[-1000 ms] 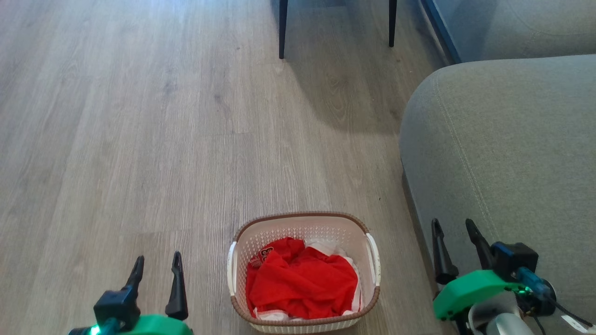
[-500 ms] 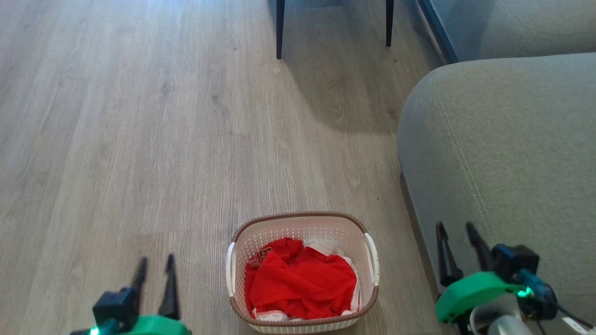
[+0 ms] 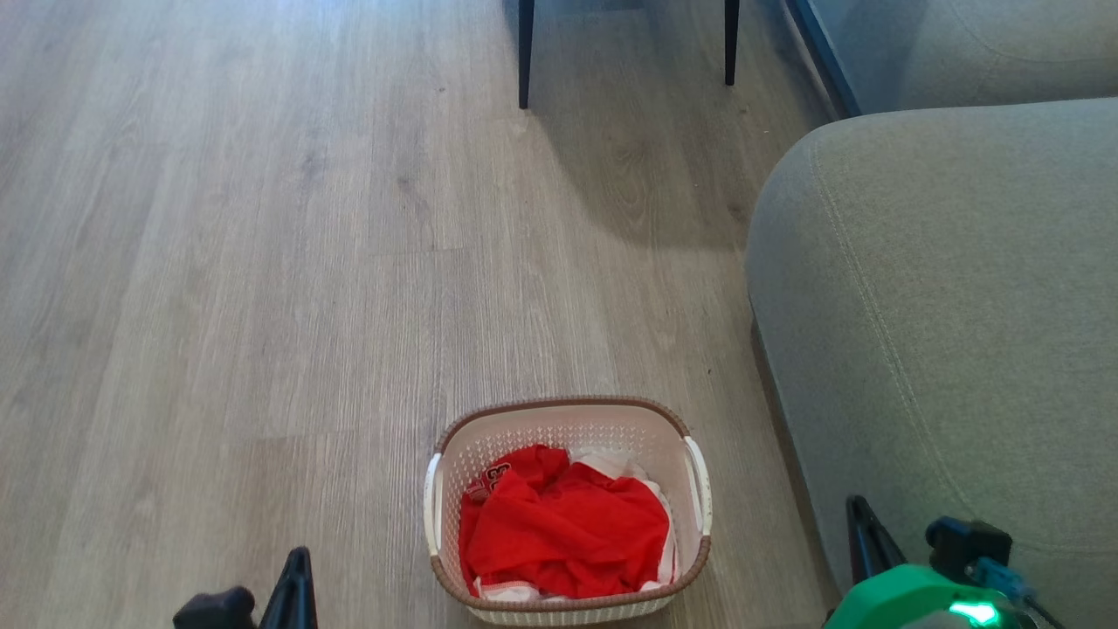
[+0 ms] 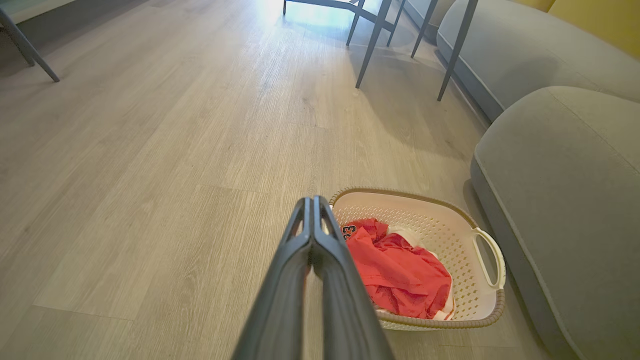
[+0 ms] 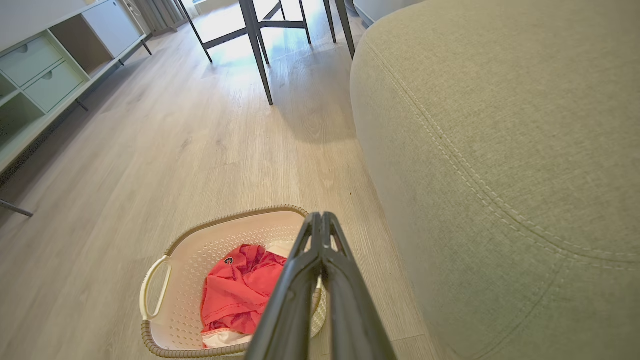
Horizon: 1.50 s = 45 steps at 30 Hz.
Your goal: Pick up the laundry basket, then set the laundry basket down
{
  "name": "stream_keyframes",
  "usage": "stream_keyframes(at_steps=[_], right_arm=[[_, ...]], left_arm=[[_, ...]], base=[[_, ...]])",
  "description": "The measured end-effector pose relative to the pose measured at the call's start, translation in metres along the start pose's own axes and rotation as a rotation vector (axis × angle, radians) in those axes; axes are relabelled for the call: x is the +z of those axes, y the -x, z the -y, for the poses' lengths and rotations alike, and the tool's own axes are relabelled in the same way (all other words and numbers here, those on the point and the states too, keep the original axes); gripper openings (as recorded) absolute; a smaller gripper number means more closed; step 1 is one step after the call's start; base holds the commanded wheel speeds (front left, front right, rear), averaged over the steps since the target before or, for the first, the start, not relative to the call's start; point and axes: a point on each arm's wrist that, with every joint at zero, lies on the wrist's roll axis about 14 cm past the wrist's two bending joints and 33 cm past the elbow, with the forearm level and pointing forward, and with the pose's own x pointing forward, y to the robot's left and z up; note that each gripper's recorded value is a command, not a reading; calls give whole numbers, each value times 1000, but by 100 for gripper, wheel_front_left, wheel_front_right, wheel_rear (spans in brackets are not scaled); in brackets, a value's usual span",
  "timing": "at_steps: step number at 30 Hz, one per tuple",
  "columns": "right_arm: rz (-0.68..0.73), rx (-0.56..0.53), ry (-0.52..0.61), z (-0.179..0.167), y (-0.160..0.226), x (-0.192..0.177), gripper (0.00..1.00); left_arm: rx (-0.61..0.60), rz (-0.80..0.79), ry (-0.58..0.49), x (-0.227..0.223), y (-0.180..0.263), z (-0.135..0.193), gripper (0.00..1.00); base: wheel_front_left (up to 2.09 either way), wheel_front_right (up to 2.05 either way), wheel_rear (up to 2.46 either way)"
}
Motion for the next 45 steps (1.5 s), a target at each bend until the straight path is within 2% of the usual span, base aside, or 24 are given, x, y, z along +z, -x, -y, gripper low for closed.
stream_keyframes(at_steps=[45], right_arm=[[42, -97, -481, 23, -12, 20, 0]], left_arm=[[42, -35, 517, 15, -26, -11, 0]], base=[[0, 0, 0]])
